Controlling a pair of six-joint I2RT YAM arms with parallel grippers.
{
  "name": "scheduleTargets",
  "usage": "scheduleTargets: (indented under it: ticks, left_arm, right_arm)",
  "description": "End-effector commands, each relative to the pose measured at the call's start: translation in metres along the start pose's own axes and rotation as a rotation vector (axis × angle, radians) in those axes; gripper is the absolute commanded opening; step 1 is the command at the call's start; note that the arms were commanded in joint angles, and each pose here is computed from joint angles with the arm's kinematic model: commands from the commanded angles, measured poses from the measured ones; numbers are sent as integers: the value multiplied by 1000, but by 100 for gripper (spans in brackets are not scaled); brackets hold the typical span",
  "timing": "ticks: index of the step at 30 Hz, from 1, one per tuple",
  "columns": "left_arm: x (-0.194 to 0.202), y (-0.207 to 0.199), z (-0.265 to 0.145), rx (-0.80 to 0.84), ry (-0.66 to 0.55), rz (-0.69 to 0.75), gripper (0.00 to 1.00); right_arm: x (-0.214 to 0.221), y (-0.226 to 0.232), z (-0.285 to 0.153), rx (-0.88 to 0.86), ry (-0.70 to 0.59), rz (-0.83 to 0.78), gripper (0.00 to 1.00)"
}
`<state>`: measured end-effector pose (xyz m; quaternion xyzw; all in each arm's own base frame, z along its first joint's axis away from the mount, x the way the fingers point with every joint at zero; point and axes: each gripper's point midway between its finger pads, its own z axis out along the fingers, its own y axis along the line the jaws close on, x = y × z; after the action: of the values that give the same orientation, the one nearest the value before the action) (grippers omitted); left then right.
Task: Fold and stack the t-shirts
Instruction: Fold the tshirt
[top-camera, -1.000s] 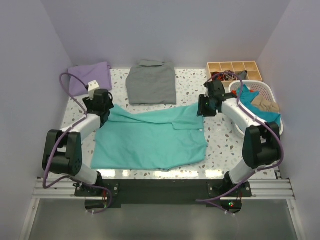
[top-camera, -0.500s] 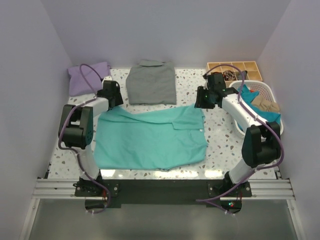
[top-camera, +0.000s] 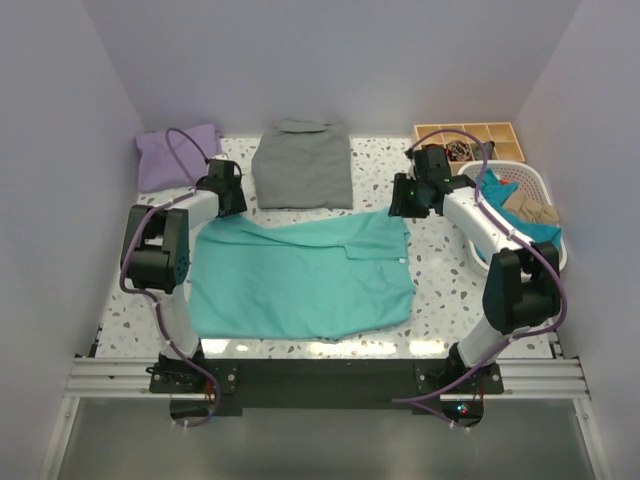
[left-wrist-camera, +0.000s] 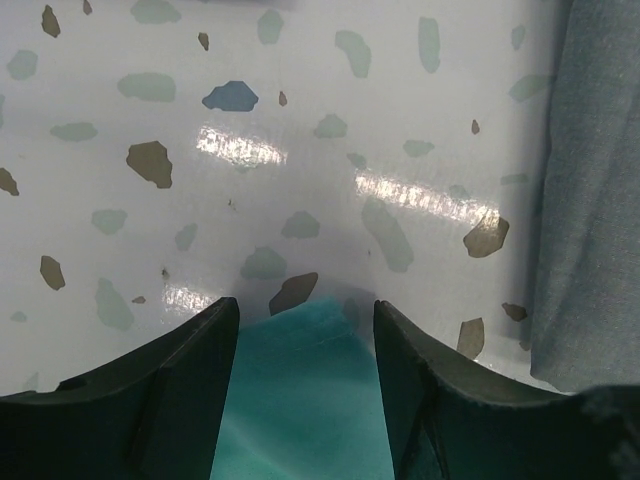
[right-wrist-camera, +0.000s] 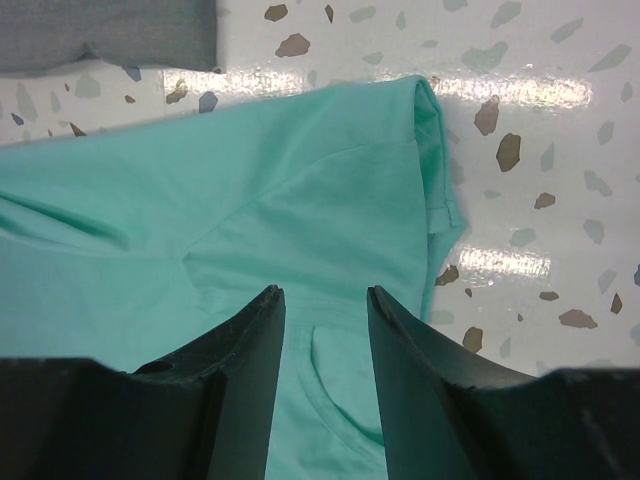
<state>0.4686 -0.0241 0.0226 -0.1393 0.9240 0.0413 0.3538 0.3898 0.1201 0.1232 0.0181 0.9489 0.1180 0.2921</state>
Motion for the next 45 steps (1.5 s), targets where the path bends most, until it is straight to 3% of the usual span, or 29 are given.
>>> scheduleTargets:
  ticks: [1,4,8,9,10,19,25,38,45]
  left_arm:
    - [0,-1,2,13,19,23,59]
    - [5,-2,7,9,28,26,46]
    - [3,-2,10,8,22,18,17]
    - [-1,-4,9,13,12,14,4]
    - [-3,-5,8,17,6,13,0]
    - [-58,-14,-37,45,-145,-21,0]
    - [-73,-10,-66,41,-193,-44,0]
    - [-22,25,-98,-42,-166,-99,0]
    - [-12,26,-119,3,-186,-138,0]
  right_arm:
    - [-7,6,0,-17,-21,-3,43]
    - [-8,6,-1,-19,-25,-4,43]
    - [-5,6,-2,-23,-21,-5,41]
    - [-4,6,-2,-23,-18,-6,40]
    - [-3,5,-2,-22,-18,-4,40]
    - [25,11,12,-80,65,11,36]
    - [32,15,12,-100,86,10,36]
    - [47,30,12,-153,133,-9,36]
    - [55,30,11,-153,153,-14,36]
